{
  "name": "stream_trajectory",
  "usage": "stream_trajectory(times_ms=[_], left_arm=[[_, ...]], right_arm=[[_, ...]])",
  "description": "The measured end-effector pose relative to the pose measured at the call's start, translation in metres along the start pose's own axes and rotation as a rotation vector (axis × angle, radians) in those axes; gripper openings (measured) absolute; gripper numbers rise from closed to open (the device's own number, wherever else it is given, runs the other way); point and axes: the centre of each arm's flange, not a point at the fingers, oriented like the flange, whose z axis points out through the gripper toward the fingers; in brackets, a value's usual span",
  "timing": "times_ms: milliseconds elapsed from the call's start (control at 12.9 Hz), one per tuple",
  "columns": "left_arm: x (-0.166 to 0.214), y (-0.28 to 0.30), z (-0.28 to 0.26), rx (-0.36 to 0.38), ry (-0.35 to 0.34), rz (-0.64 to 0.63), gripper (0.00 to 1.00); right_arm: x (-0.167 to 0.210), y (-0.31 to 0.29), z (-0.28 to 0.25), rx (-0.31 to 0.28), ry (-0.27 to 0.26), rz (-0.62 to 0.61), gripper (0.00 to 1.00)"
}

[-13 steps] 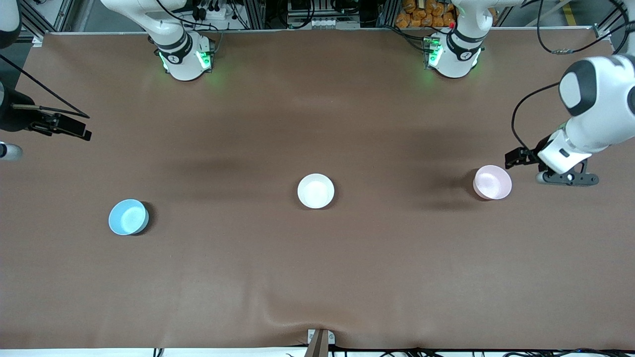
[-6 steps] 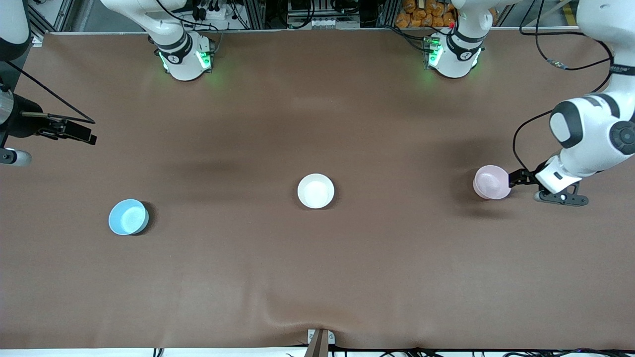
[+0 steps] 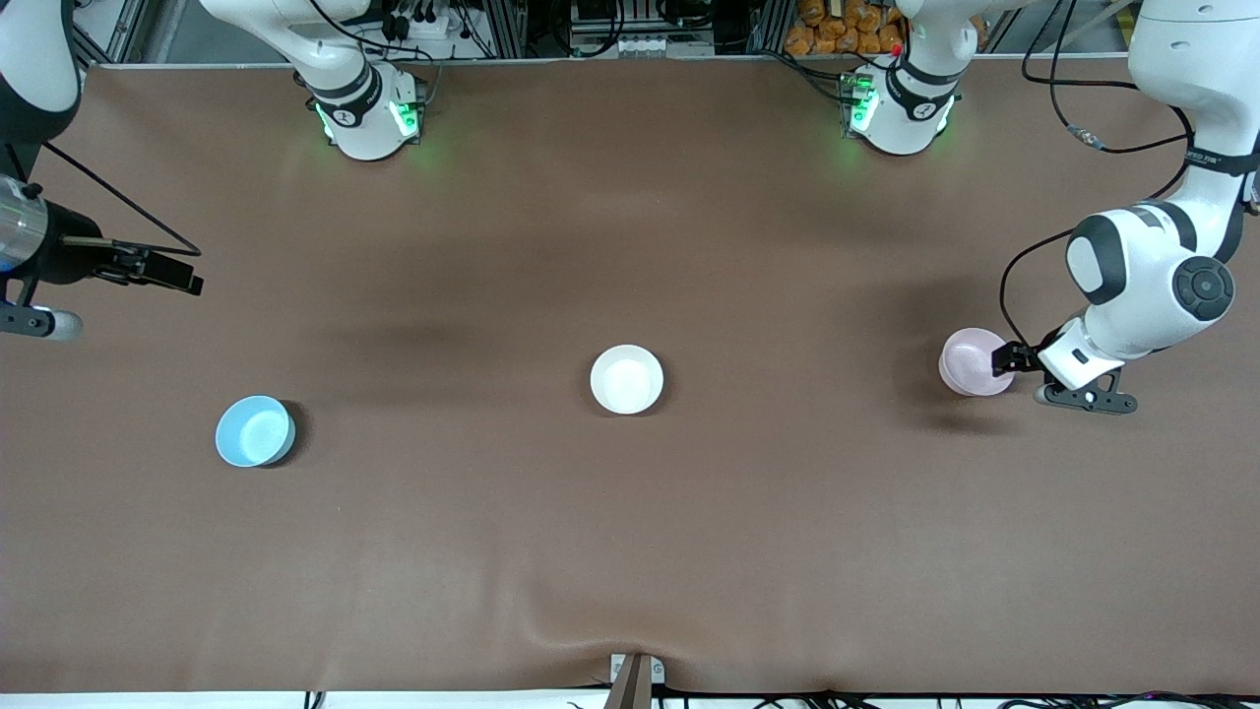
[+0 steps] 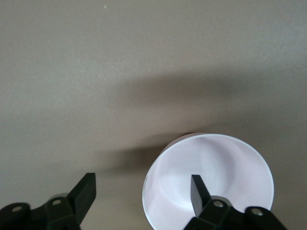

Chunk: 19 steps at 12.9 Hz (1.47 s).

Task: Stack pink and blue bowls on white bowl
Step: 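Reach the left gripper down to the rim of the pink bowl, then close the left gripper on the pink bowl rim and lift it, then carry the pink bowl over the white bowl while the right gripper reaches the blue bowl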

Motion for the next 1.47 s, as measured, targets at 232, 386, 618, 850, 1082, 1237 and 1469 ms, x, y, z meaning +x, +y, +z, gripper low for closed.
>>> stream_trajectory(times_ms=[232,386,618,850,1082,1237,1469], left_arm=[[-0.005,0.001,0.007,-0.005,-0.015,0.001,0.65],[-0.006,0.002,0.009,-0.006,-0.019,0.001,0.53],[-0.006,0.002,0.009,-0.006,-0.019,0.005,0.21],[-0.005,0.003,0.006,-0.005,-0.012,0.019,0.02],[0.000,0.005,-0.006,-0.015,-0.005,0.013,0.02],[0.016,0.021,-0.029,-0.070,-0.018,0.003,0.02],[0.050,0.066,-0.075,-0.122,-0.030,-0.038,0.02]], right_arm=[[0.002,0.001,0.011,-0.001,-0.011,0.002,1.00],[0.004,0.002,0.024,-0.002,-0.018,0.004,1.00],[0.005,0.006,0.038,-0.002,-0.029,0.013,1.00],[0.008,0.009,0.036,0.001,-0.003,0.019,1.00],[0.009,0.009,0.037,0.004,0.022,0.018,1.00],[0.006,0.010,0.042,0.010,0.068,0.018,1.00],[-0.007,0.011,0.059,0.018,0.114,0.015,1.00]])
